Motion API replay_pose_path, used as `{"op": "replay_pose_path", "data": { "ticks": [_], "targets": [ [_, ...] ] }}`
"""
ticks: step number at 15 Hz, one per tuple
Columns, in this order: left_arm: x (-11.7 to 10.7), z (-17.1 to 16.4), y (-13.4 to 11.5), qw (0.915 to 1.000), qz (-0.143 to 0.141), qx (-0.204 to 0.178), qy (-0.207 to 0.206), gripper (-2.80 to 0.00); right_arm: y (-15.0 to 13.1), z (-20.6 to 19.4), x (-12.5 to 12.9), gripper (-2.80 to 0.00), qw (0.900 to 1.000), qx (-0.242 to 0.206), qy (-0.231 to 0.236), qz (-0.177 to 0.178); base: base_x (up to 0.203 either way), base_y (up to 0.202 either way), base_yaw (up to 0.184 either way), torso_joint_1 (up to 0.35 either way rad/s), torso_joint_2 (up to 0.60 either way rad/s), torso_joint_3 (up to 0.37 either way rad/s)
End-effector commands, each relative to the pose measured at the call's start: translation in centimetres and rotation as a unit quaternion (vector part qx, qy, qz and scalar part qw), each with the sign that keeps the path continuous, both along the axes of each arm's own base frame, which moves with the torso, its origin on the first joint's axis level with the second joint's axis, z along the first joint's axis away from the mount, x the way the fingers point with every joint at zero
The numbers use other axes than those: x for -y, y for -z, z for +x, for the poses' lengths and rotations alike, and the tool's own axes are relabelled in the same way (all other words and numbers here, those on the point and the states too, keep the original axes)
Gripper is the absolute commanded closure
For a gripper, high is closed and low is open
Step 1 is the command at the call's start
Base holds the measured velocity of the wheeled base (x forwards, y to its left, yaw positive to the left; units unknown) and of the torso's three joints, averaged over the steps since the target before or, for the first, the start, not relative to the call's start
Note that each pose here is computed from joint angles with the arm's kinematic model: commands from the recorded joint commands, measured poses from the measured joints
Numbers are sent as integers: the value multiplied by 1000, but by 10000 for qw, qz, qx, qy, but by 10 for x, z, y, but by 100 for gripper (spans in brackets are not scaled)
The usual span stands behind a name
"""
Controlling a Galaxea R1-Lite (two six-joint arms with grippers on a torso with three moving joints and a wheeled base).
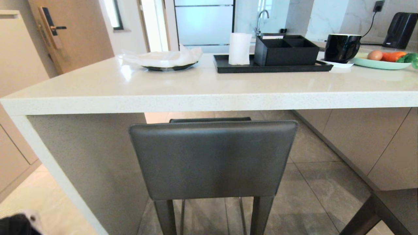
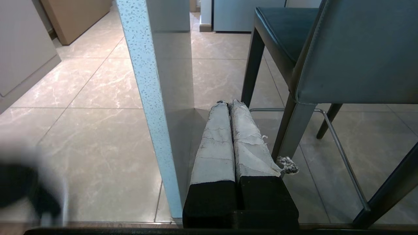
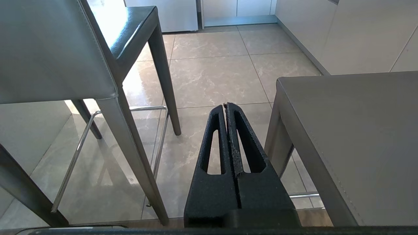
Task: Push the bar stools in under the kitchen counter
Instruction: Pull the gray chair out from under the dining table
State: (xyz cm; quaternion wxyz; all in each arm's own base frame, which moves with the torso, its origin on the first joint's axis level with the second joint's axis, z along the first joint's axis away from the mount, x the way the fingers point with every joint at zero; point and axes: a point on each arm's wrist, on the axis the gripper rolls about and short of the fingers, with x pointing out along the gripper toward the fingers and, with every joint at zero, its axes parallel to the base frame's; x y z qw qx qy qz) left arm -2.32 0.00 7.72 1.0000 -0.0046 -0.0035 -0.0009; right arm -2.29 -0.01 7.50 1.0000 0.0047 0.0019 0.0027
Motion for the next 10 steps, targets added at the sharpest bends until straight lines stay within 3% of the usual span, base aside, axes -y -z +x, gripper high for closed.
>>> {"op": "replay_pose_path", "data": {
  "ticks": [1,10],
  "targets": [
    [0,0,0,10000,0,-11,-1,0,0,0,0,0,10000,-12,4,-1,0,0,0,0,0,0],
    [0,0,0,10000,7,-4,-9,0,0,0,0,0,10000,-12,-4,6,0,0,0,0,0,0]
  ]
}}
